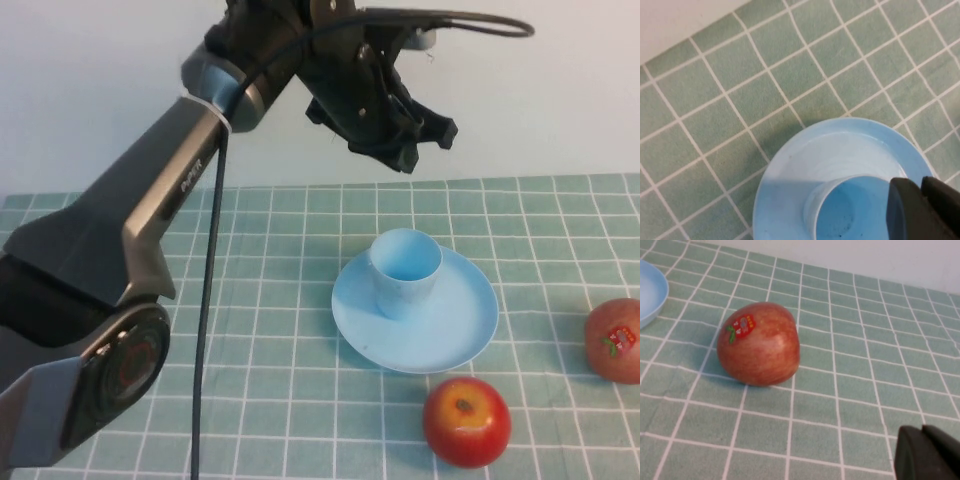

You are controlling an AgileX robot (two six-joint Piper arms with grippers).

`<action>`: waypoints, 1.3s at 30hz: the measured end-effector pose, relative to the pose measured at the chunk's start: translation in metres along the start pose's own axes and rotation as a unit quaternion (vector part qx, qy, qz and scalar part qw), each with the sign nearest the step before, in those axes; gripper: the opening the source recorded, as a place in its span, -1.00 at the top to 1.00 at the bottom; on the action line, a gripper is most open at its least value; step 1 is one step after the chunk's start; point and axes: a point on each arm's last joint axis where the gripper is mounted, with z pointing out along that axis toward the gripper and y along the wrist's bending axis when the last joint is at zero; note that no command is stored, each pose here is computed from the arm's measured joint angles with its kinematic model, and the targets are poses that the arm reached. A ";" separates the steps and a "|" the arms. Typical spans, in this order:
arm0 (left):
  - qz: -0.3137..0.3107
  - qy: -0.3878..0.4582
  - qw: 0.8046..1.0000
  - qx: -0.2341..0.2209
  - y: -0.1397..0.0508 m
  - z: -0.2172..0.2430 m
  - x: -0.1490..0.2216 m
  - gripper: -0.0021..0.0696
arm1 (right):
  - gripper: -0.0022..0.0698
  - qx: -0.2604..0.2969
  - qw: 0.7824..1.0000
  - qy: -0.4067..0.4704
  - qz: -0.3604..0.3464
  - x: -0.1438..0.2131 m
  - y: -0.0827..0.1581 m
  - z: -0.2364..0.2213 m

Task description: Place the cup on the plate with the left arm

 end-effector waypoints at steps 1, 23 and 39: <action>0.002 -0.008 1.000 -0.001 -0.002 -0.009 -0.001 0.86 | 0.95 0.000 1.000 0.000 0.000 0.000 0.000 0.000; 0.034 -0.103 0.989 -0.100 -0.029 -0.220 0.058 0.93 | 0.95 0.000 1.000 0.000 0.000 0.000 0.000 0.000; -0.013 -0.124 0.988 -0.093 -0.018 -0.243 0.254 0.94 | 0.95 0.000 1.000 0.000 0.000 0.000 0.000 0.000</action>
